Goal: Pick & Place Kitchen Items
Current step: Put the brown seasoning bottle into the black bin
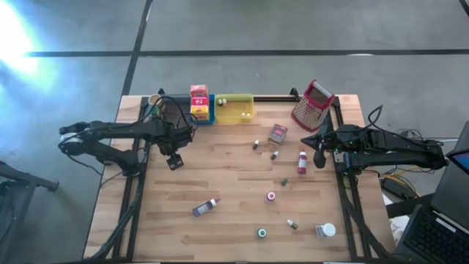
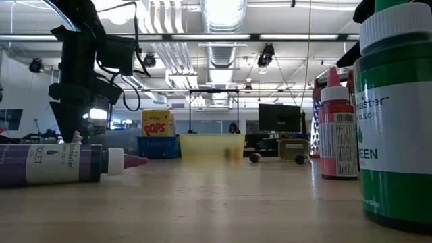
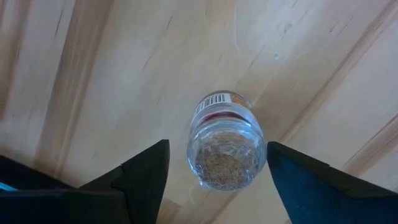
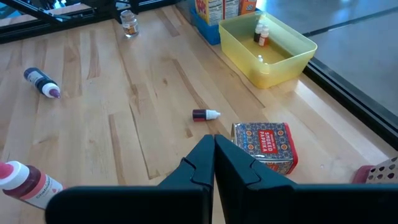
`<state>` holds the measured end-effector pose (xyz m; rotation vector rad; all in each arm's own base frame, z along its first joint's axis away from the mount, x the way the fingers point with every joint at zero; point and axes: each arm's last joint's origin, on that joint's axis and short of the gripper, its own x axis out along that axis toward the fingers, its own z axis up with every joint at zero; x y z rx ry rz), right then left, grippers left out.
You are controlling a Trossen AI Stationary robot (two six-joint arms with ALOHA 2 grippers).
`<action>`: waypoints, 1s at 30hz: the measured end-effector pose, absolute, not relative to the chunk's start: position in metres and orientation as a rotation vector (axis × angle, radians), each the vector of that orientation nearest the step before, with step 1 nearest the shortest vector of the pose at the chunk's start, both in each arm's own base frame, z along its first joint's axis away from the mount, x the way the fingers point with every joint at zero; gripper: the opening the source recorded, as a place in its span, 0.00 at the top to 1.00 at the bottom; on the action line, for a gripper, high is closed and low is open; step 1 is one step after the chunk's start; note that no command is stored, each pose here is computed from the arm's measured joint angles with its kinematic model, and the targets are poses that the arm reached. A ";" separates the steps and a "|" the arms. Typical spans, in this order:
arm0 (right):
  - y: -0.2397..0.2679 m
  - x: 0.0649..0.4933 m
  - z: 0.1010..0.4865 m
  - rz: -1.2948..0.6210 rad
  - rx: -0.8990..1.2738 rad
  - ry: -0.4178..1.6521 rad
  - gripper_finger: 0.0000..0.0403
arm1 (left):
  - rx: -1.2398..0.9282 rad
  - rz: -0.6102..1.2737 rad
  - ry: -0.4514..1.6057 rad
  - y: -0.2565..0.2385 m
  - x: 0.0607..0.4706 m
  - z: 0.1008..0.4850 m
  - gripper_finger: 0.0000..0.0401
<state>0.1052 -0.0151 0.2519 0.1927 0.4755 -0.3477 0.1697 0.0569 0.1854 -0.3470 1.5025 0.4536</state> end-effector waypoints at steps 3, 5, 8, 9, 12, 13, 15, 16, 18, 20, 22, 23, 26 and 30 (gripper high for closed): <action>-0.015 0.105 0.252 -0.348 0.193 0.475 0.98 | -0.346 0.455 1.502 0.057 0.170 0.185 0.32; -0.015 0.105 0.252 -0.348 0.193 0.476 0.98 | -0.342 0.458 1.502 0.057 0.170 0.185 0.32; -0.015 0.105 0.252 -0.348 0.193 0.475 0.98 | -0.342 0.458 1.501 0.057 0.170 0.185 0.36; -0.015 0.105 0.252 -0.348 0.193 0.475 0.98 | -0.342 0.458 1.501 0.057 0.170 0.185 0.38; -0.015 0.105 0.252 -0.349 0.193 0.475 0.98 | -0.342 0.458 1.501 0.057 0.170 0.185 0.45; -0.015 0.105 0.252 -0.348 0.193 0.475 0.98 | -0.341 0.458 1.501 0.057 0.170 0.185 0.47; -0.015 0.105 0.252 -0.349 0.193 0.475 0.98 | -0.341 0.458 1.501 0.057 0.170 0.185 0.51; -0.015 0.105 0.252 -0.349 0.193 0.475 0.98 | -0.339 0.458 1.502 0.057 0.170 0.185 0.52; -0.015 0.105 0.252 -0.349 0.193 0.475 0.98 | -0.331 0.451 1.503 0.057 0.170 0.185 0.54; -0.015 0.105 0.252 -0.349 0.193 0.475 0.98 | -0.329 0.449 1.503 0.057 0.170 0.185 0.54; -0.015 0.105 0.252 -0.349 0.193 0.475 0.98 | -0.321 0.440 1.505 0.057 0.170 0.186 0.53; -0.015 0.105 0.252 -0.348 0.193 0.475 0.98 | -0.316 0.428 1.507 0.057 0.170 0.187 0.52; -0.015 0.105 0.252 -0.348 0.193 0.475 0.98 | -0.280 0.386 1.512 0.058 0.172 0.193 0.51; -0.015 0.105 0.252 -0.348 0.193 0.475 0.98 | -0.216 0.333 1.479 0.060 0.179 0.207 0.52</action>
